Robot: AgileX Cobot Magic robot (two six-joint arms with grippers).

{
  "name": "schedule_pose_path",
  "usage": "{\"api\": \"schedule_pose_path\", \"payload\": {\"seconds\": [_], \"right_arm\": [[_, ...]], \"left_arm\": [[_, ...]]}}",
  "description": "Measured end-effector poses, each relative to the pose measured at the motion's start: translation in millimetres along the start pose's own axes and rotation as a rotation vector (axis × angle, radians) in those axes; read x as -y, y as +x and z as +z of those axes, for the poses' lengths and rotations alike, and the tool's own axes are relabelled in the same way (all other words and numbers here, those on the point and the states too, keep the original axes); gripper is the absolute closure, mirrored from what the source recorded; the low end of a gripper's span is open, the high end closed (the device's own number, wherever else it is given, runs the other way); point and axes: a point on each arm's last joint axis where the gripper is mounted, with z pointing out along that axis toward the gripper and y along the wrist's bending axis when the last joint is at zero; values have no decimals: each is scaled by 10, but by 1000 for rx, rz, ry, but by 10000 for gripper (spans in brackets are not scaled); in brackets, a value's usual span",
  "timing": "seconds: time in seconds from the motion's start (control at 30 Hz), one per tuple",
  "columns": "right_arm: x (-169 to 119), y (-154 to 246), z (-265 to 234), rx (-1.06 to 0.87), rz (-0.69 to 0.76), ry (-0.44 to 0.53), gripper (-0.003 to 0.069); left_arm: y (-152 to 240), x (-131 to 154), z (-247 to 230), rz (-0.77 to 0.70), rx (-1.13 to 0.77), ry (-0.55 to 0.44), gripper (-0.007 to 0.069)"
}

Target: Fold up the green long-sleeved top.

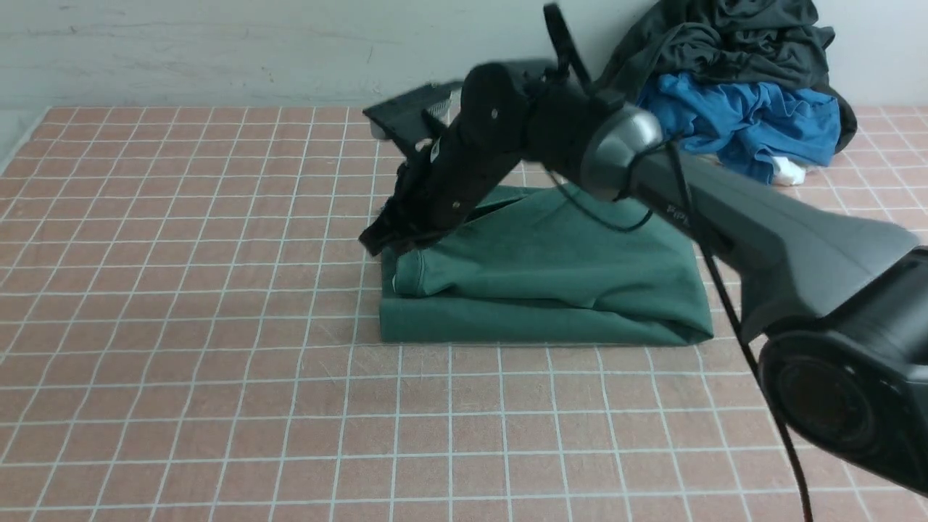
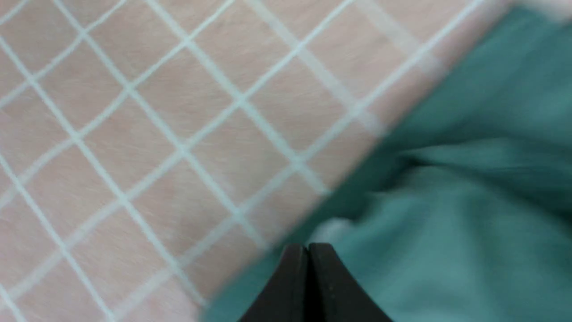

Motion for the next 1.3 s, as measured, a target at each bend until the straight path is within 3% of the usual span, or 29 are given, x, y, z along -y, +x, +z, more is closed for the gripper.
{"api": "schedule_pose_path", "payload": {"seconds": [0.07,0.17,0.3,0.43,0.57,0.7,0.8,0.93,1.07,1.3], "right_arm": [[77,-108,-384,17,-41,101,672],[232,-164,-859,59,13,195,673],[471,52,-776,-24,97,218,673],[552,443,-168,-175,189,138,673],[331,609,343,-187,260,4,673],[-111,514,567,-101,182,-77,673],[-296,408,455,-90,74,-65,673],[-305,170,-150,-116,-77,55,673],[-250,-28,-1117,-25,-105,194,673],[-346,145,-2459,136,-100,265,673]], "left_arm": [[2,0,0,-11,-1,0,628],[15,2,3,-20,-4,1,628],[62,9,12,-22,-13,1,628],[123,19,21,-23,-32,4,628],[184,28,31,-29,-44,4,628],[190,29,26,-35,-44,4,628],[174,28,-6,-34,-25,1,628],[165,42,-118,-31,-2,10,628],[173,62,-232,-27,11,23,628],[167,80,-271,-27,29,66,628]]}}
